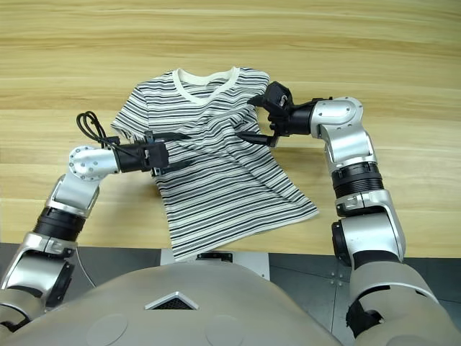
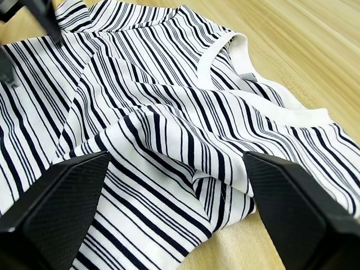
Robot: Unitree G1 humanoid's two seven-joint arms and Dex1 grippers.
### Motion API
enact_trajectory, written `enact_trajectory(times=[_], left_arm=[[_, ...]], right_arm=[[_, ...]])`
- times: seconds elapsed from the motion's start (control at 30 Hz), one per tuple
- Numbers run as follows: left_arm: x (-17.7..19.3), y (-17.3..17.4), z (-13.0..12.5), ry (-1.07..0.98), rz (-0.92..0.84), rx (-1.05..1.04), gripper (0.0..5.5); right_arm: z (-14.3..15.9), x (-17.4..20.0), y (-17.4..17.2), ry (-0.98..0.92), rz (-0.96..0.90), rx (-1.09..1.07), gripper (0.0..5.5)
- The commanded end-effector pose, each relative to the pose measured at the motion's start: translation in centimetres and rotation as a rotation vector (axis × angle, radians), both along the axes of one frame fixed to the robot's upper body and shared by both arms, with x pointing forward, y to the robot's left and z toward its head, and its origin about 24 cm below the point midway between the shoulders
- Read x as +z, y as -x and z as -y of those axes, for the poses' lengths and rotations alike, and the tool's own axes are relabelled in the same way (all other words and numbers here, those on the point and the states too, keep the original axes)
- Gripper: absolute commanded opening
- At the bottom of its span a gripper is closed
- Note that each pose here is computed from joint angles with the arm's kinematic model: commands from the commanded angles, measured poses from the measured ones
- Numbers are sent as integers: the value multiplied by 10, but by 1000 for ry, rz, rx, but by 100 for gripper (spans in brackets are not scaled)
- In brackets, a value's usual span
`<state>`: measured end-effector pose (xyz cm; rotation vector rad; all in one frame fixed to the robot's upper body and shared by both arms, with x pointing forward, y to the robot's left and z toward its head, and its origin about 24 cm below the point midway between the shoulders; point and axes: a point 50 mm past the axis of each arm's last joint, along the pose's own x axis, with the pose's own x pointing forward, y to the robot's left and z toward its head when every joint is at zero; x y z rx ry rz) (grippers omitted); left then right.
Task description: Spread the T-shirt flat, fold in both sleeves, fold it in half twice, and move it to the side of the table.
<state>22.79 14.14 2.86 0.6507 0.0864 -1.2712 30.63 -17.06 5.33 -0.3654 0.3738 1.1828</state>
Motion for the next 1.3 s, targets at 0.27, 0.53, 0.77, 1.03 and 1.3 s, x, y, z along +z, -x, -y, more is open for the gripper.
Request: enact_trajectory(times=[0.27,0.53,0.77,1.03,1.3], left_arm=[[-35,44,-24,-161,-161,9,262],[-49,57,-64,-271,-249,54,262],[-62,62,-116,-386,-321,146,262],[-65,63,-120,-362,-327,152,262],[-60,67,-114,-327,-365,92,262]], right_arm=[[8,-18,5,311,87,74,437],[25,-32,11,505,170,120,437],[39,-27,25,501,151,119,437],[39,-51,77,417,-78,168,437],[32,-23,42,373,53,80,437]])
